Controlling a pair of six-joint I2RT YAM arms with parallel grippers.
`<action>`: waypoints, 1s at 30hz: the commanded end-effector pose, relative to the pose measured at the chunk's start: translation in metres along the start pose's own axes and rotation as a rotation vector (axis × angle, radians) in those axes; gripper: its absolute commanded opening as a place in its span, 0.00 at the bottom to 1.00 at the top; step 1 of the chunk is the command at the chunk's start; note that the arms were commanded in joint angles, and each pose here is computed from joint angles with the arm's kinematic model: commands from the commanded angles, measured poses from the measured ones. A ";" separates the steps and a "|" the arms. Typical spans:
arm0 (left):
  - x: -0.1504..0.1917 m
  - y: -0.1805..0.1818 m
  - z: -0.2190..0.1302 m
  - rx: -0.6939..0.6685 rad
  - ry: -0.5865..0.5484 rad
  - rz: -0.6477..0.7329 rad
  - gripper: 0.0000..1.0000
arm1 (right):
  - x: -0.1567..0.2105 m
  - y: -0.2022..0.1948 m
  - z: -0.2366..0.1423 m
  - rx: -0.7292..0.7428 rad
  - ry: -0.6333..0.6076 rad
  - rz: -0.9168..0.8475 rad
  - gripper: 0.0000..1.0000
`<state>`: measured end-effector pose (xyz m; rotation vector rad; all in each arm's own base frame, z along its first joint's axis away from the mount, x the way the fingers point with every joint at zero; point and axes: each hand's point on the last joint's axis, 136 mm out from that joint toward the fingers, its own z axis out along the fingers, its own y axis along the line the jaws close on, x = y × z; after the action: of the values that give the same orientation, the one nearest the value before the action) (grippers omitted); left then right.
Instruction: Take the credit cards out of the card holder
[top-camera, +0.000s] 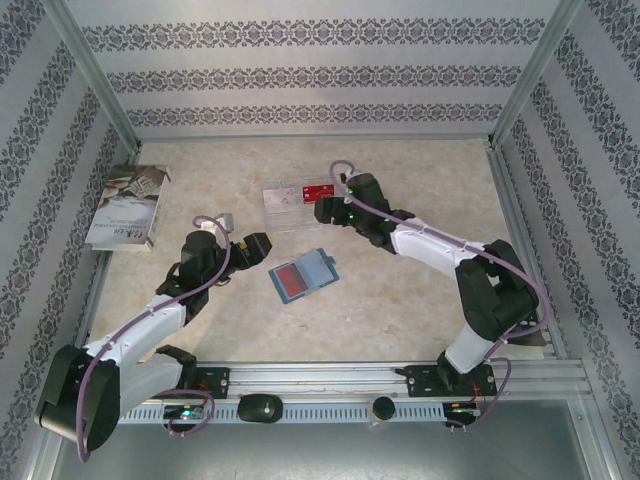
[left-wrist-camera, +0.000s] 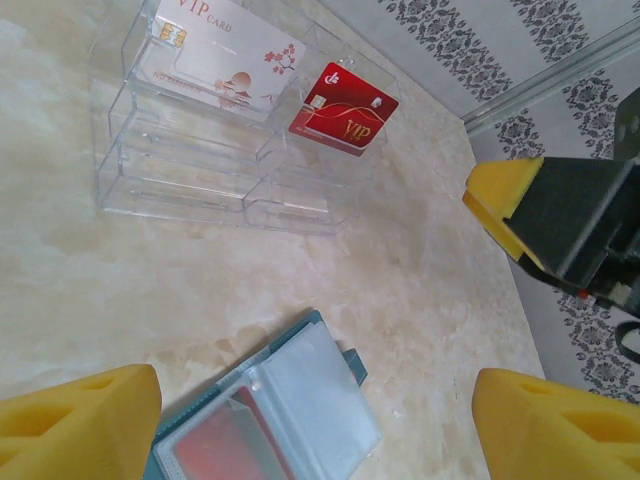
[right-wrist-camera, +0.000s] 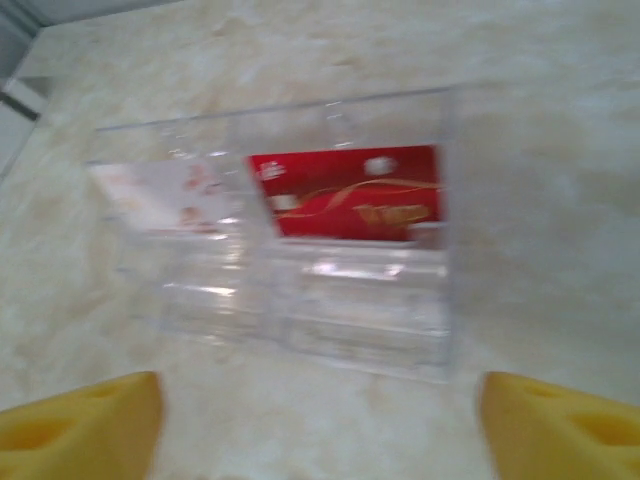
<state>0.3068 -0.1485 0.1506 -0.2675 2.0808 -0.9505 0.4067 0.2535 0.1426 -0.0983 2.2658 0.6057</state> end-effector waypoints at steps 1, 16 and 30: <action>-0.004 0.001 -0.003 -0.023 -0.004 0.025 0.81 | 0.025 0.039 -0.001 -0.108 0.084 -0.060 0.89; -0.010 0.020 -0.023 -0.122 -0.022 0.040 0.81 | 0.168 0.074 0.014 0.024 0.530 -0.511 0.52; -0.012 0.024 -0.026 -0.108 -0.028 0.014 0.81 | 0.180 0.087 0.022 0.068 0.539 -0.672 0.39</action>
<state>0.2964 -0.1125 0.1459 -0.3317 2.1159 -0.8141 0.2742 0.3667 0.0457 -1.0067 2.5216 0.2341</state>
